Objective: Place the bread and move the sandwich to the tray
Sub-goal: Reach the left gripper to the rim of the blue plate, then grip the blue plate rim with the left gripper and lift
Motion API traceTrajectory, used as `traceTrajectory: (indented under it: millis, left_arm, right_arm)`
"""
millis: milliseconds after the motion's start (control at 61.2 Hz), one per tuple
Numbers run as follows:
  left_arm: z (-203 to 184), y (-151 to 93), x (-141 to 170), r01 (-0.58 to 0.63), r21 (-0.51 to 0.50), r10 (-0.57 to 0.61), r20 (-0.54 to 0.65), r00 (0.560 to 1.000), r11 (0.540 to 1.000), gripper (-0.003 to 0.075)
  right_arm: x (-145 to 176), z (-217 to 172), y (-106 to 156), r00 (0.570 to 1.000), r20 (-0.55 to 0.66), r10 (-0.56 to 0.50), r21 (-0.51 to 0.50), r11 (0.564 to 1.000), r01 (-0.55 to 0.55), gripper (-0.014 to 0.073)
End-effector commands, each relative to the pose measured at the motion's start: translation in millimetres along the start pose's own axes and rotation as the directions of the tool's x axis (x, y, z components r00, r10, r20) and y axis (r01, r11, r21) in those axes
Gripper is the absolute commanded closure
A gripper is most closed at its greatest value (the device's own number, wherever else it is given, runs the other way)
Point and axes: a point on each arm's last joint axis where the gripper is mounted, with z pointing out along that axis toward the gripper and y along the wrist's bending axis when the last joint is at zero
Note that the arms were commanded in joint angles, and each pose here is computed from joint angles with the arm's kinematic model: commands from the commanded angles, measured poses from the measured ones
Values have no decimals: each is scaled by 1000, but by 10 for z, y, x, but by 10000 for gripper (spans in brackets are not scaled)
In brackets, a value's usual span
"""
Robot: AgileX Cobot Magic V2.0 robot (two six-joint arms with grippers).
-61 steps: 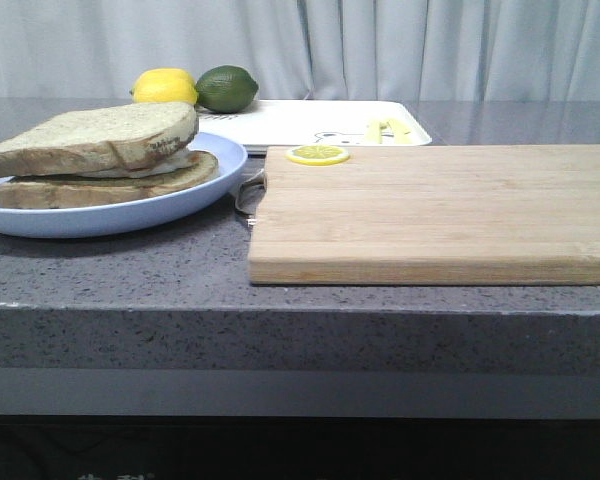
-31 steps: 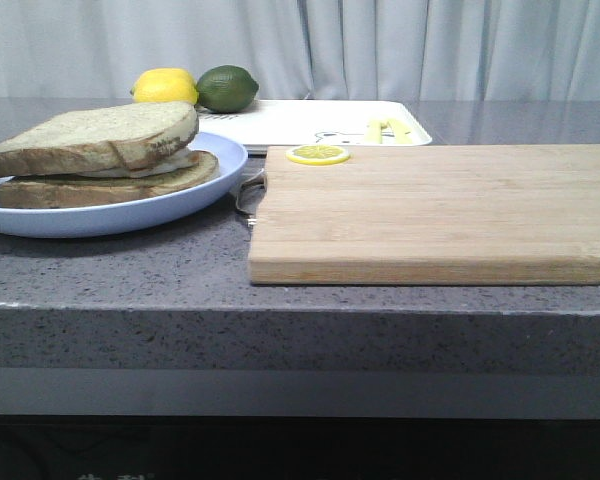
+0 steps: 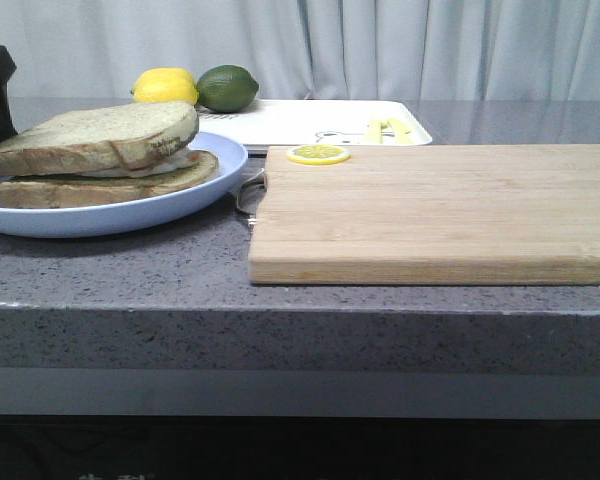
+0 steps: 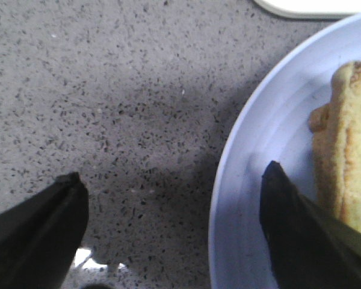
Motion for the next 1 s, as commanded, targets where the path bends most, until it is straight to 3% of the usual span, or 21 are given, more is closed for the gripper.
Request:
traceTrajectory:
  millis: [0, 196, 425, 572, 800, 980]
  left_arm:
    - [-146, -54, -135, 3, 24, -5, 90, 996, 1000, 156]
    - [-53, -135, -114, 5, 112, -11, 52, 999, 994, 156]
    - [38, -139, -88, 12, 117, -14, 16, 1000, 993, 188]
    - [38, -139, -88, 12, 117, -14, 16, 1000, 993, 358]
    - [38, -139, -88, 11, 117, -13, 16, 1000, 993, 732]
    - [5, -135, -90, 11, 119, -12, 3, 1000, 993, 739]
  right_arm:
    - [-153, -16, -23, 995, 98, -4, 30, 1000, 1, 654]
    - [-153, -16, -23, 995, 98, -4, 30, 1000, 1, 654]
    - [-155, -16, -23, 995, 100, -4, 31, 1000, 1, 654]
    - [-155, -16, -23, 995, 100, -4, 31, 1000, 1, 654]
    - [-155, -16, -23, 995, 100, -4, 31, 1000, 1, 654]
    - [-155, -16, -23, 995, 100, -4, 31, 1000, 1, 654]
